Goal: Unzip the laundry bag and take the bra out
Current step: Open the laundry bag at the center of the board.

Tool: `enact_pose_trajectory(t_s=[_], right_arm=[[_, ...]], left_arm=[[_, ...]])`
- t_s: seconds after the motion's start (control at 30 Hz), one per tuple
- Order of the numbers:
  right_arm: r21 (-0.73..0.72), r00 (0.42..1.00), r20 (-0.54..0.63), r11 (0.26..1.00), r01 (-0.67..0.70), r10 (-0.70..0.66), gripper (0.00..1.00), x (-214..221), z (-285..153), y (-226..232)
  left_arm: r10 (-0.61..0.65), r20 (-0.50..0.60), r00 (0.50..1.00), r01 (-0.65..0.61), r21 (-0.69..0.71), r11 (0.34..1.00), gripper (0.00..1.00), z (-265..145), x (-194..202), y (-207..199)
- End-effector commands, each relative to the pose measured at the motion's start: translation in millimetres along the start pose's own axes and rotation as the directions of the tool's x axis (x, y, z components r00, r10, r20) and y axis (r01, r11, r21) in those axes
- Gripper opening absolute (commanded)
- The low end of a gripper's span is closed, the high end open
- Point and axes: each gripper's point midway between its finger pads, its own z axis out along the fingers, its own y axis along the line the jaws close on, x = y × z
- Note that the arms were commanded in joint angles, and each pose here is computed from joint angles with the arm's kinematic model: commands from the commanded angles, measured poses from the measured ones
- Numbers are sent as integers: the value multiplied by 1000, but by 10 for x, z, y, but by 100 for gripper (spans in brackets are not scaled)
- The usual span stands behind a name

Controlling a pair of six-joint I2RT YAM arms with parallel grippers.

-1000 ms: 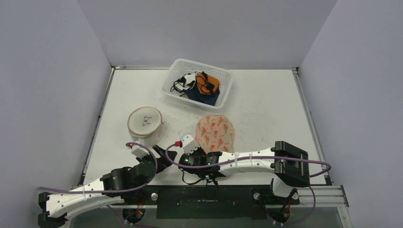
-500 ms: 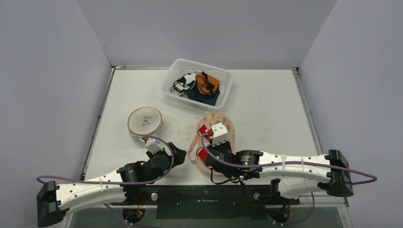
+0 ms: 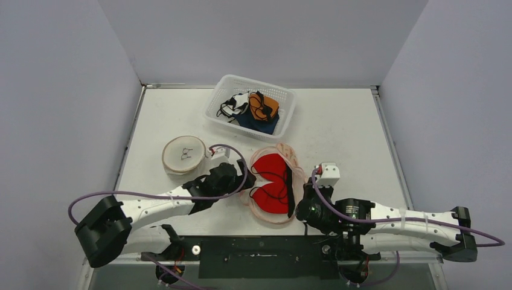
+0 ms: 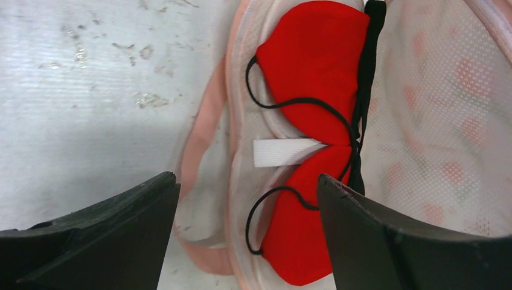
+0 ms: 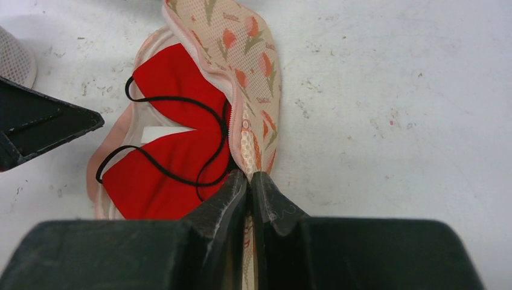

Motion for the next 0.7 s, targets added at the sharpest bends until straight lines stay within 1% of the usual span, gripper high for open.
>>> enact_pose_trajectory(t_s=[0.0,0.1,0.2,0.3,0.47,0.5,0.53,0.63,0.67], right_arm=[[63,995,47,994,-90,87,5,9,11,-239],[86,990,52,987,-135,131,5,45,6,-338],[100,983,60,979,-179,174,5,69,-3,-417],[97,976,71,972,-213,206,5,68,-6,-452],[104,954,87,950,-296,287,6,44,-44,-558],[103,950,91,946,-306,298,8,36,-51,-577],[99,947,91,944,-315,307,15,34,-57,-583],[76,942,87,941,-330,324,41,12,-68,-554],[66,943,84,942,-328,323,48,-5,-74,-524]], left_arm=[[43,-37,998,-38,110,993,81,157,-44,-395],[61,-80,995,-54,78,995,78,308,73,-351],[74,-100,992,-72,25,997,74,431,148,-256],[73,-92,993,-77,-37,996,73,516,159,-145],[69,-84,994,-76,-73,994,70,561,164,-59],[69,-79,994,-75,-77,994,70,561,157,-50],[67,-78,995,-73,-80,994,70,558,159,-38],[60,-80,995,-66,-82,994,70,555,183,-8],[58,-82,995,-64,-84,994,70,554,193,5]])
